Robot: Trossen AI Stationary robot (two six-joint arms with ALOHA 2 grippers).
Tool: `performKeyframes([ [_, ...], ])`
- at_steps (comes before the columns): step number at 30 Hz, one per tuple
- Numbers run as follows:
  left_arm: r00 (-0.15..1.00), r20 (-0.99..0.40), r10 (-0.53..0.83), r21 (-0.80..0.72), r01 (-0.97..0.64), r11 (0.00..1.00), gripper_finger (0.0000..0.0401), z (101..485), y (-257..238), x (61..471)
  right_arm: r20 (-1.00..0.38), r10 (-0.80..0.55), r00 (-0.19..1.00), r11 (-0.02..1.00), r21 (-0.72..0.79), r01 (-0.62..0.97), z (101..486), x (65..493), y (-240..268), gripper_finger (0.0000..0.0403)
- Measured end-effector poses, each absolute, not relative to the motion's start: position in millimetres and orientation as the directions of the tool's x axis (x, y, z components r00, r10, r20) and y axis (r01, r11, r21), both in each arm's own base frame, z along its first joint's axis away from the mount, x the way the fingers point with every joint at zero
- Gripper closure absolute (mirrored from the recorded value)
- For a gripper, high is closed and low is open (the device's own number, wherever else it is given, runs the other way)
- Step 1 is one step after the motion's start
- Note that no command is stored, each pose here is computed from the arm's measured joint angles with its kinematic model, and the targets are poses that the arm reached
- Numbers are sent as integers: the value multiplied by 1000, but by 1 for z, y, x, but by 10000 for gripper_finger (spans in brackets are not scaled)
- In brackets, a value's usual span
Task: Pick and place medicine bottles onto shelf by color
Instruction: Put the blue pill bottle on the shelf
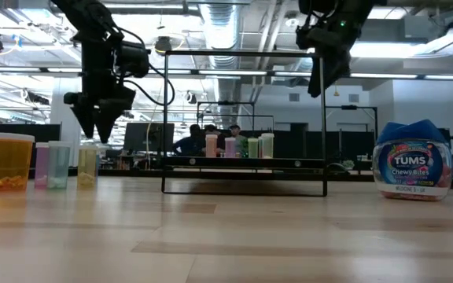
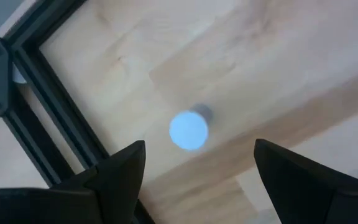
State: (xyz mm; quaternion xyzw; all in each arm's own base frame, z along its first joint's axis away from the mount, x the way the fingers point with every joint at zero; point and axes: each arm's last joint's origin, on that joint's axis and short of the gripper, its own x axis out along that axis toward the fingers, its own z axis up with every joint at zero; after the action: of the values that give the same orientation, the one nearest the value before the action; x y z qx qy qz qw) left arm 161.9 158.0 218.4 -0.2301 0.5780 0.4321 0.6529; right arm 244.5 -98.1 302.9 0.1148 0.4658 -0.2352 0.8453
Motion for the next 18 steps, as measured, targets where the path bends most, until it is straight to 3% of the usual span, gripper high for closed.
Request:
performKeyframes([
  [4,-16,-949,316,180,-848,498,113,210,162,160,-849,-290,442,872,-44,487,297,249,-102,235],
  [11,-76,-957,279,189,-893,407,113,188,173,149,-866,-290,407,867,-57,496,288,253,-112,239],
  [18,-77,-959,273,184,-901,392,113,181,180,149,-869,-300,393,852,-59,520,286,250,-120,240],
])
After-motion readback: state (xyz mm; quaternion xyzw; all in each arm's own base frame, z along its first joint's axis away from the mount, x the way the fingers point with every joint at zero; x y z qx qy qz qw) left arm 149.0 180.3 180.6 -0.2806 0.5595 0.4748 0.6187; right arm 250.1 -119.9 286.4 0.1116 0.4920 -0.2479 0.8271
